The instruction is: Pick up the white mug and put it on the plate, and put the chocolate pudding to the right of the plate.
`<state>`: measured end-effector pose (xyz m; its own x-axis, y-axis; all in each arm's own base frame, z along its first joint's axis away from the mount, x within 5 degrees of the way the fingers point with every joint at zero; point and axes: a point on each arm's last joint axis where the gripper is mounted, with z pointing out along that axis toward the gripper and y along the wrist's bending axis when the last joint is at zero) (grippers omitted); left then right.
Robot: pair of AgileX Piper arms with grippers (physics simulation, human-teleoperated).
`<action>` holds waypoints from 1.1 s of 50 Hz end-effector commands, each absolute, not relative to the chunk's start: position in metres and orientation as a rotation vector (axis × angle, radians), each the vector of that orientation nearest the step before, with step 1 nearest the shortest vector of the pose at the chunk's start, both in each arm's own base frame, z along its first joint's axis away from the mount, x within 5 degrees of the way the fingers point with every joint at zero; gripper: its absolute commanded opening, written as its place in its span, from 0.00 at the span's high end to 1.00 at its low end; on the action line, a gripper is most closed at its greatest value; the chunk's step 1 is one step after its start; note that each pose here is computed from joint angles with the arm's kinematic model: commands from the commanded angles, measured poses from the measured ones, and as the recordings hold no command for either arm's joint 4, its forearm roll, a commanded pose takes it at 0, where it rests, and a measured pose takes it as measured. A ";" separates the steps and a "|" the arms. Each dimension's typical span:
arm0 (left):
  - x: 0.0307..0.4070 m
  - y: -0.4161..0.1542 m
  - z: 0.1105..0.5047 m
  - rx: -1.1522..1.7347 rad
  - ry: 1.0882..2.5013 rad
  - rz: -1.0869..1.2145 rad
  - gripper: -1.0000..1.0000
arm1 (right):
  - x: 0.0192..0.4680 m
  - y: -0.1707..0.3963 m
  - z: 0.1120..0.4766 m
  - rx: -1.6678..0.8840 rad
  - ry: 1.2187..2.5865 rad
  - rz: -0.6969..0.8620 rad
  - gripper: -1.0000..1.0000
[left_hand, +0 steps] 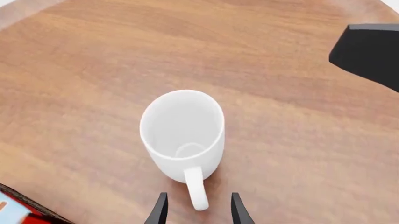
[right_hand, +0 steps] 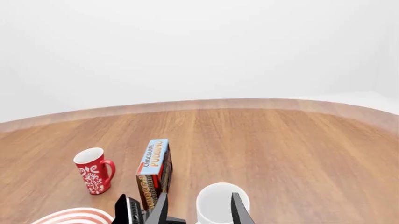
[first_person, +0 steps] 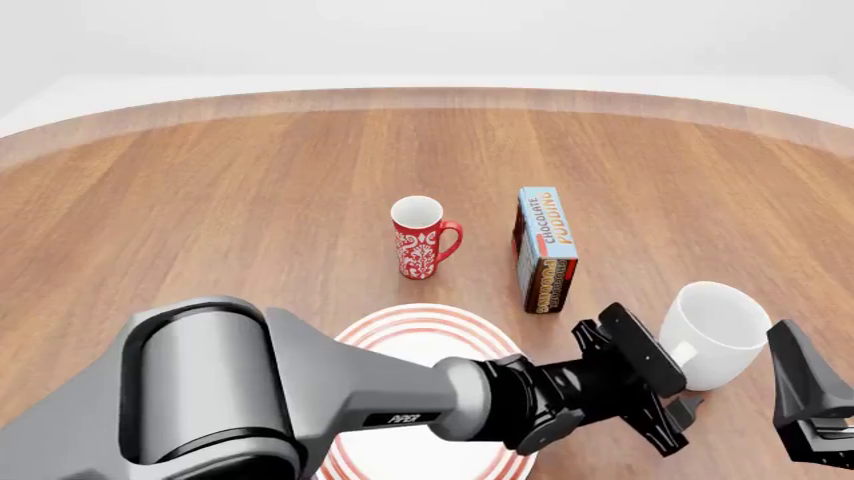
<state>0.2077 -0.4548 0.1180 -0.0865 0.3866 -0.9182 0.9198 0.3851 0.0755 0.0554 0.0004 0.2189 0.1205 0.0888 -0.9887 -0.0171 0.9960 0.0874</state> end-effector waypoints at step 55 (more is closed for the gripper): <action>0.217 -0.459 0.119 1.200 1.718 -0.644 0.00 | 0.055 0.000 0.220 0.075 1.443 0.091 0.00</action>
<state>0.2140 -0.4590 0.1211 -0.1044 0.4321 -0.8957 0.9191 0.3860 0.0791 0.0553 0.0002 0.2196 0.1249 0.1053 -0.9866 -0.0176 0.9944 0.1039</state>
